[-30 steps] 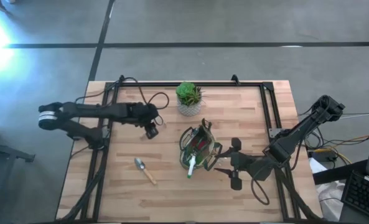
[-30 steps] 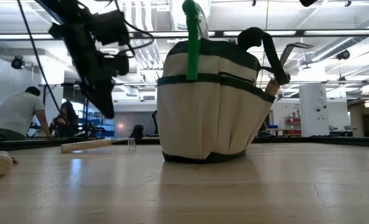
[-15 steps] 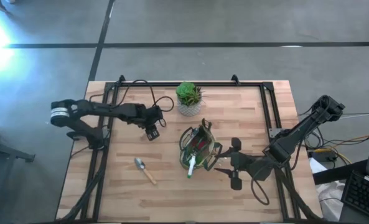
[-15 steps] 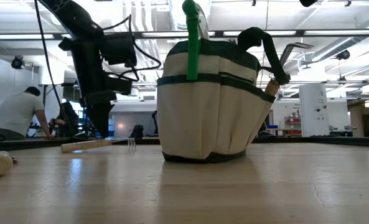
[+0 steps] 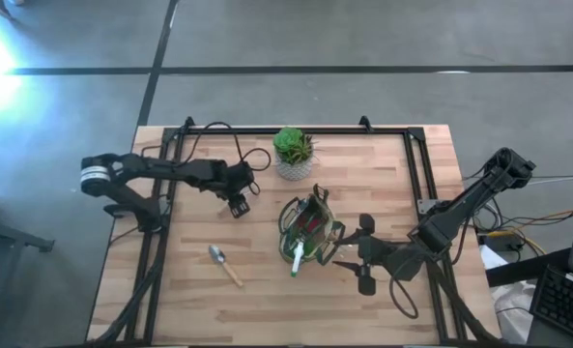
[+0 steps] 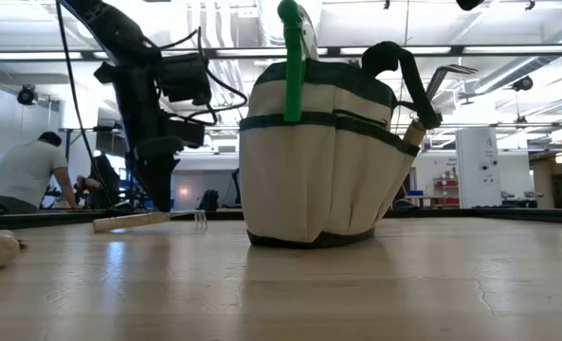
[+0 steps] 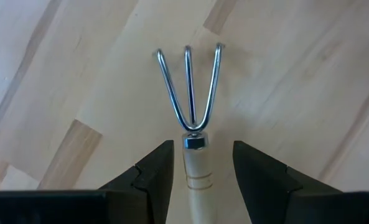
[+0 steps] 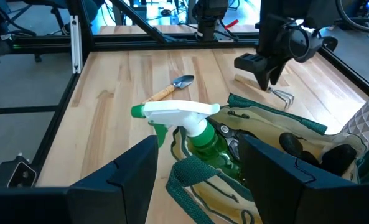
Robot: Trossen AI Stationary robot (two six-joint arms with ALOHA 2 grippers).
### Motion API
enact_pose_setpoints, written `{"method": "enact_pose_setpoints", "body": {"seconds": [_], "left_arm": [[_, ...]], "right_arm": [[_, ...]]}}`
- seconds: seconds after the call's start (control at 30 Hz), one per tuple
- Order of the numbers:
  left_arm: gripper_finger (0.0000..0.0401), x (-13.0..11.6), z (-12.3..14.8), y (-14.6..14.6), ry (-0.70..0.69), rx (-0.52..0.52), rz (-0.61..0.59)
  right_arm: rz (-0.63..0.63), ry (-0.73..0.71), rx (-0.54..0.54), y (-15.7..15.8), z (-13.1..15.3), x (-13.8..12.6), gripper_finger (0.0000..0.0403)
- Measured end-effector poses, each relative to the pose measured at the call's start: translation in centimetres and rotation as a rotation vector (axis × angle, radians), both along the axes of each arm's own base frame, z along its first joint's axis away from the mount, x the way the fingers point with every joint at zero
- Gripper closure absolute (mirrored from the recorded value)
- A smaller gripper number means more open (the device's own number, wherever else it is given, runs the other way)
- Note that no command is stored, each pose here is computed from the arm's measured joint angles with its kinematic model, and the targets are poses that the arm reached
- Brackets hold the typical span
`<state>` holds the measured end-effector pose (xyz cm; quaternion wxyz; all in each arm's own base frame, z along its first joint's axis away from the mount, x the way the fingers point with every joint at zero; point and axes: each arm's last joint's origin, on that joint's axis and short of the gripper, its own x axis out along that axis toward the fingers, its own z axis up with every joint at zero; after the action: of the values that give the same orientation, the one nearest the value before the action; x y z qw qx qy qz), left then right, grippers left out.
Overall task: Pick & Place Garden tools in Gardening bag
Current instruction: Put the brown hand rake into the side pocket of the gardening bag
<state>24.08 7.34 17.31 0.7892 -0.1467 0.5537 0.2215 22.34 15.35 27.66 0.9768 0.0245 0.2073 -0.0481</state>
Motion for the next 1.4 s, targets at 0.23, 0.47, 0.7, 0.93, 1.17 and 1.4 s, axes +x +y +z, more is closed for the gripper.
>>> {"method": "enact_pose_setpoints", "body": {"seconds": [0.23,0.47,0.7,0.93,1.17,1.4], "left_arm": [[0.0234,0.3,-1.3,0.1,0.051,-0.017,0.001],[0.0234,0.6,-2.4,0.2,0.093,-0.031,0.001],[0.0234,0.6,-2.1,0.2,0.078,-0.019,-0.018],[0.0234,0.6,-2.0,0.3,0.060,-0.013,-0.015],[0.0234,0.6,-2.0,0.3,0.061,-0.012,-0.019],[0.0250,0.6,-1.9,0.3,0.063,-0.011,-0.049]], "right_arm": [[0.000,0.001,-0.001,0.0,0.0,0.0,0.0188],[0.001,0.059,-0.050,-0.5,-0.2,-0.6,0.0194],[-0.068,0.161,-0.020,-2.8,0.5,-3.5,0.0253],[-0.112,0.152,0.075,-5.6,0.6,-7.0,0.0368],[-0.011,0.080,0.172,-7.7,0.6,-10.1,0.0394],[0.012,0.027,0.251,-9.6,-0.4,-12.6,0.0394]]}}
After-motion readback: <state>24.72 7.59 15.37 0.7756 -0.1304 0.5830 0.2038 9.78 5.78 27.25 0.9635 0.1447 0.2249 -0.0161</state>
